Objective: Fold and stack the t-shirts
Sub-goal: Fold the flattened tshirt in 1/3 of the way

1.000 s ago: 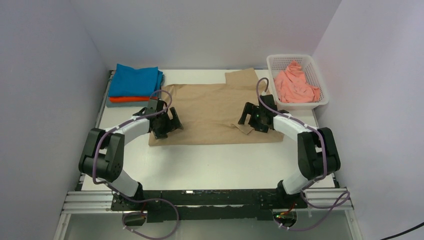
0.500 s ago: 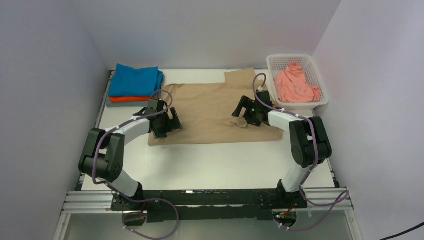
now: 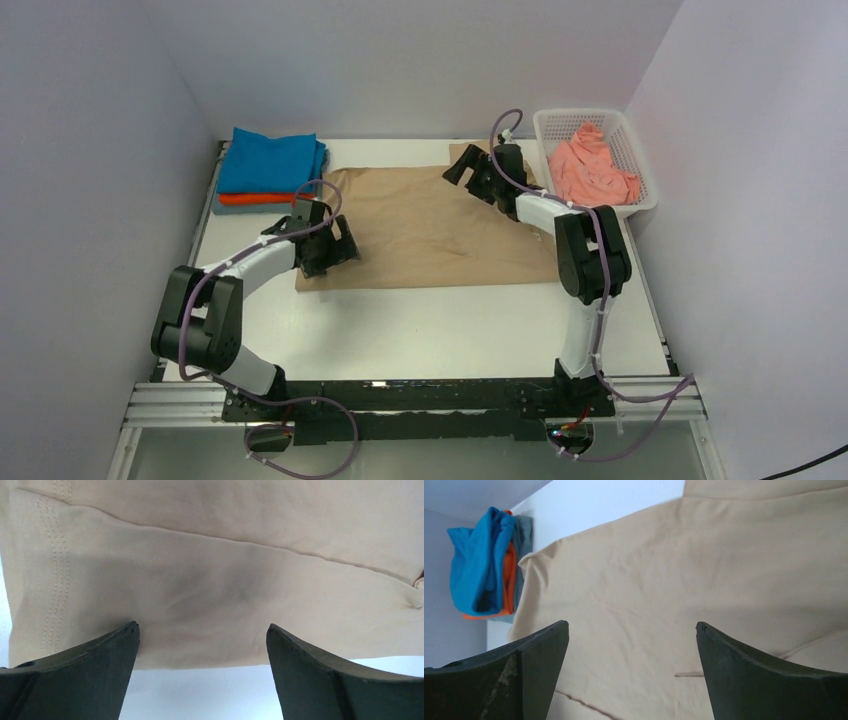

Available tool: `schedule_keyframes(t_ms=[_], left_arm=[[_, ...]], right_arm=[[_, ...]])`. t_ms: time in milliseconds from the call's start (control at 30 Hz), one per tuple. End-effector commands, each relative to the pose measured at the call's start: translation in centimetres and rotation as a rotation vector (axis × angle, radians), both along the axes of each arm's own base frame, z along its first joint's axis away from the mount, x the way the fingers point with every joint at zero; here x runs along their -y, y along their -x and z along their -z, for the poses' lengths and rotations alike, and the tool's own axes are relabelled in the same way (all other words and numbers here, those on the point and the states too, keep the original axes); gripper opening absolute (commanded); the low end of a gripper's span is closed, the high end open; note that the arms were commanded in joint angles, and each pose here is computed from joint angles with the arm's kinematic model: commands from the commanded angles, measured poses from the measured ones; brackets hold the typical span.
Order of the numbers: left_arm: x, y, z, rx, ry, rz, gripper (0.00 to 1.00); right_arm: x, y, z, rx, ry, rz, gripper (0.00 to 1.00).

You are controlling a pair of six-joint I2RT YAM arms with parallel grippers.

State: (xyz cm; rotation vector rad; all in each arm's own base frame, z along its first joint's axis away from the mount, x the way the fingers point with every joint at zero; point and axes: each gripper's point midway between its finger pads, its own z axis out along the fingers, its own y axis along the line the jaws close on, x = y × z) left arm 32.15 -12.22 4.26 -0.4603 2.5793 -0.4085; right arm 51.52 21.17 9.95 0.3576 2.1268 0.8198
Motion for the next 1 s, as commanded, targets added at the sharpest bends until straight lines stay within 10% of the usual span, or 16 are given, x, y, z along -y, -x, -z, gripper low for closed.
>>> schedule_keyframes(t_ms=[0,433,967], left_arm=[[-0.2,-0.9,-2.2,0.077,-0.009,0.004,0.99],[1.8,-5.0,-0.4,0.073,0.029,0.043,1.00],[-0.8,11.8,4.9,-0.176,0.028,-0.057,0.99]], right_arm=[[2.0,0.7,-3.3,0.043,0.144,0.010,1.00],[7.6,12.6,6.6,-0.286,0.432,0.022,1.00],[9.1,29.6,9.0,-0.547,0.416,-0.044,1.00]])
